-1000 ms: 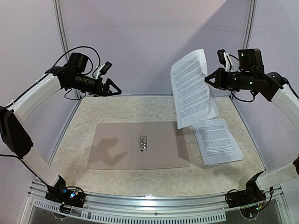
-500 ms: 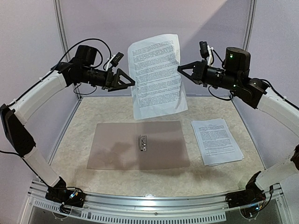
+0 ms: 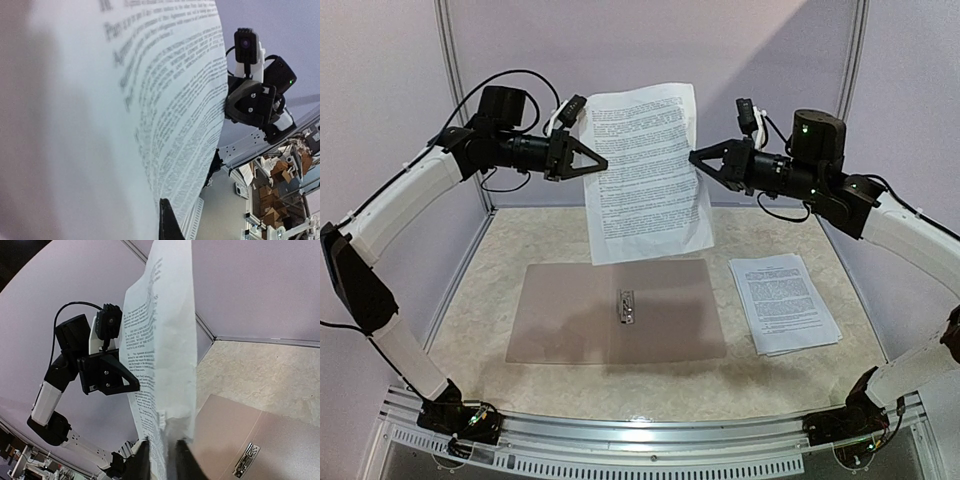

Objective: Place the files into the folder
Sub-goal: Pass from the right arm to the left, then pass from the left arm to the right

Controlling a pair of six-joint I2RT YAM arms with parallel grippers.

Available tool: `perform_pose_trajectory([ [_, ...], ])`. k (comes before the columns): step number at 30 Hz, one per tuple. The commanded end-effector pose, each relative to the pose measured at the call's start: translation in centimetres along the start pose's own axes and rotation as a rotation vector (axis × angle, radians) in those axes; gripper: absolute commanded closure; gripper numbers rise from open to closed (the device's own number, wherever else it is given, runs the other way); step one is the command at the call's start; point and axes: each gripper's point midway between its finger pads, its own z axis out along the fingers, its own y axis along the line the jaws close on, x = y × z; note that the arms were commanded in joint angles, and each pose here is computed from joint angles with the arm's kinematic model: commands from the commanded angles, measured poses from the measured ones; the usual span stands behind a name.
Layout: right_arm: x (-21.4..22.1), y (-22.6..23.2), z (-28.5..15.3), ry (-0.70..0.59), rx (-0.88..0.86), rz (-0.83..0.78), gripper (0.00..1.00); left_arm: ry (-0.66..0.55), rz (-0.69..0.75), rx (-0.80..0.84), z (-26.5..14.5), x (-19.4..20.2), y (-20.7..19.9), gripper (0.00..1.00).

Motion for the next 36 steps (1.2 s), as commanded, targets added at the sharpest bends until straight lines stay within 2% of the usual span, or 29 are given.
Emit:
perform_pose_trajectory([
  [1,1.5,-0.2,-0.9,0.056,0.024,-0.089,0.55,0.050,0.136,-0.022,-1.9,0.9,-2.7,1.00],
  [3,1.5,-0.5,-2.0,0.055,0.066,-0.177,0.34,0.082,0.231,-0.057,-3.1,1.5,-3.3,1.00],
  [7,1.7,0.9,-4.6,0.019,0.024,-0.360,0.06,0.147,0.411,-0.048,-5.7,2.9,-6.0,1.00],
  [8,2.0,1.2,-4.9,0.021,0.007,-0.398,0.02,0.168,0.436,-0.039,-6.2,3.4,-6.6,1.00],
  [10,2.3,1.6,-5.3,0.025,-0.021,-0.454,0.01,0.207,0.484,-0.032,-7.1,4.3,-7.6,1.00],
  [15,3.0,2.7,-3.6,0.045,-0.140,-0.478,0.01,0.309,0.639,-0.055,-9.1,7.0,-9.4,1.00],
  [18,3.0,4.0,-2.1,0.034,-0.241,-0.488,0.01,0.331,0.730,-0.078,-10.1,7.7,-10.3,1.00],
  [24,6.2,7.8,0.3,0.081,-0.367,-0.622,0.01,0.276,0.834,-0.095,-11.0,7.4,-12.1,1.00],
  [27,7.0,8.9,0.8,0.091,-0.452,-0.607,0.01,0.251,0.845,-0.078,-11.2,7.3,-12.7,1.00],
  [30,7.5,10.3,0.8,0.087,-0.529,-0.594,0.06,0.244,0.832,-0.089,-11.2,7.2,-12.6,1.00],
  [32,7.6,10.8,0.9,0.079,-0.543,-0.591,0.13,0.222,0.819,-0.104,-11.1,6.8,-12.6,1.00],
  [34,7.5,10.9,1.2,0.069,-0.543,-0.578,0.35,0.182,0.777,-0.123,-10.9,5.8,-12.6,1.00],
  [36,7.4,11.2,1.2,0.064,-0.556,-0.559,0.50,0.143,0.727,-0.149,-10.8,4.8,-12.5,1.00],
])
